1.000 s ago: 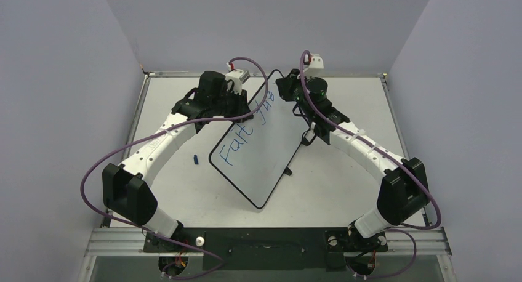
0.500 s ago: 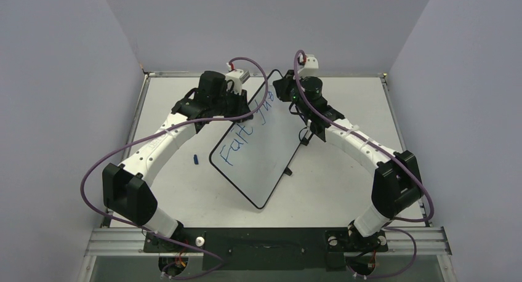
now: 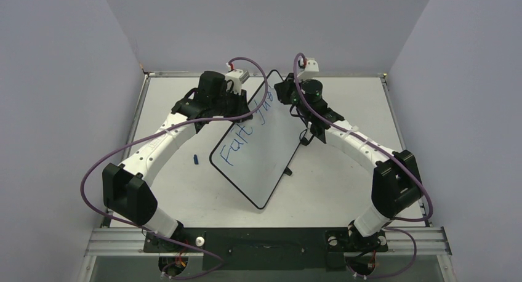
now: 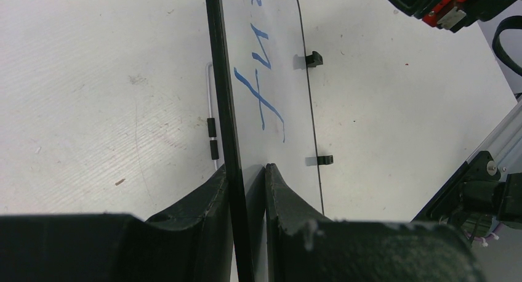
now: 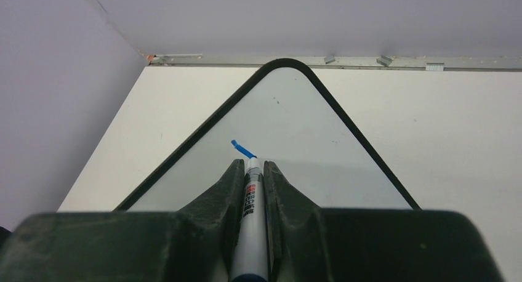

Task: Write a sentence on the whiteboard

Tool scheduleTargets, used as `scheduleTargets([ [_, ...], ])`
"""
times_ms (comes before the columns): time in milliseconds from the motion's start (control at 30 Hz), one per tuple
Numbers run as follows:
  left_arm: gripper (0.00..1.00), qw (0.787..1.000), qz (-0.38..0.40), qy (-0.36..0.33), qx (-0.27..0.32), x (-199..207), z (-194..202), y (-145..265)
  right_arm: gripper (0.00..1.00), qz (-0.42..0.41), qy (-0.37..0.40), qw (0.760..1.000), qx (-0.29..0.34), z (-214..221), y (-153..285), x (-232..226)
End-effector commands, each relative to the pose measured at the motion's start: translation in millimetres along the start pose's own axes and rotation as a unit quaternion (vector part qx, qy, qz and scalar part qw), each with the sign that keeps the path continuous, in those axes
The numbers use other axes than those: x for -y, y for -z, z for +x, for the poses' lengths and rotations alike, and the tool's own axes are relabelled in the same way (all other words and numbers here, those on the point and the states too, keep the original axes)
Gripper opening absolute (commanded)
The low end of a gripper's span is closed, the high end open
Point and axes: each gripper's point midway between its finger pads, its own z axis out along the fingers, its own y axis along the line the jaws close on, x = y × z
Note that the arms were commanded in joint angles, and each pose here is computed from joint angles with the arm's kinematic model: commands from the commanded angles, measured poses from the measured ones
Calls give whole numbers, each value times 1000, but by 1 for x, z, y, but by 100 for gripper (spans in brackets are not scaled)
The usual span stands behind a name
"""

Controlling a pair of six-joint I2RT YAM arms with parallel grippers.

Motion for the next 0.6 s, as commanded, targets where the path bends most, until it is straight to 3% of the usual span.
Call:
scheduleTargets([
  [0, 0, 995, -23, -72, 72, -4, -40, 16, 0, -7, -2, 1000, 1, 5, 8, 1],
  [567, 0, 994, -23, -72, 74, -4, -40, 17, 0, 14, 3, 1000, -11, 20, 21, 15],
])
